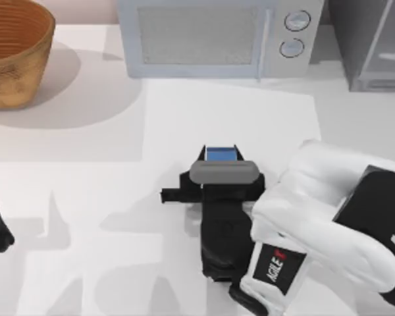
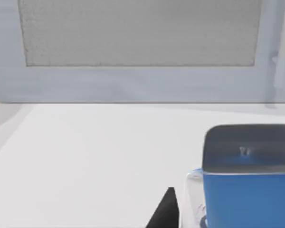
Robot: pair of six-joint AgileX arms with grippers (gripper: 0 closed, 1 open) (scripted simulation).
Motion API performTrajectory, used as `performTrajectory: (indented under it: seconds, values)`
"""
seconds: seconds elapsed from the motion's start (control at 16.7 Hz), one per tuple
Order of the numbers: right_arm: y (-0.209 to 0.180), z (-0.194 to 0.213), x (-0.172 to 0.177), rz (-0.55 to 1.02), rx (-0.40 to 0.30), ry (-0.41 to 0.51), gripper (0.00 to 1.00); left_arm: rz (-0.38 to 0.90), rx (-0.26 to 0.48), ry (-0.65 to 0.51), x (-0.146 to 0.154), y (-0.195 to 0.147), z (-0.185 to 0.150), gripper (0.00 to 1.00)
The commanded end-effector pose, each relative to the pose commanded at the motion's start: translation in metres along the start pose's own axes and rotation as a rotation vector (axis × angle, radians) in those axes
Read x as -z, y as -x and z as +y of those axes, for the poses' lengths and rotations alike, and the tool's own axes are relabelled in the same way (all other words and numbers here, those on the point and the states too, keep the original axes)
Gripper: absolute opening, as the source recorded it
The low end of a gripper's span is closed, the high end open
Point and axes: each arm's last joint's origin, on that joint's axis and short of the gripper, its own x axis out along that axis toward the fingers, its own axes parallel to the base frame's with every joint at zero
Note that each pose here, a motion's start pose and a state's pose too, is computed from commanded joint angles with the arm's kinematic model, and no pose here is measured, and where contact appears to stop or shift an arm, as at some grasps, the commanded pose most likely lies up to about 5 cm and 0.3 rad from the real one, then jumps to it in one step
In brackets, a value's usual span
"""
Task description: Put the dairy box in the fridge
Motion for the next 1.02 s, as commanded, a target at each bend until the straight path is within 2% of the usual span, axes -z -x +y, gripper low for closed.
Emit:
performTrajectory:
  seconds: [0.48, 0.6, 0.78, 1.02]
  values:
    - [0.001, 0.001, -0.001, 0.000, -0.003, -0.001, 0.00, 0.000, 0.000, 0.000, 0.000, 0.000, 0.000, 1.00]
    - [0.001, 0.003, -0.010, 0.003, -0.010, 0.004, 0.00, 0.000, 0.000, 0.000, 0.000, 0.000, 0.000, 1.00]
    - [-0.003, 0.007, -0.045, 0.007, -0.012, 0.011, 0.00, 0.000, 0.000, 0.000, 0.000, 0.000, 0.000, 1.00]
    - [-0.004, 0.006, -0.112, -0.003, -0.005, -0.004, 0.00, 0.000, 0.000, 0.000, 0.000, 0.000, 0.000, 1.00]
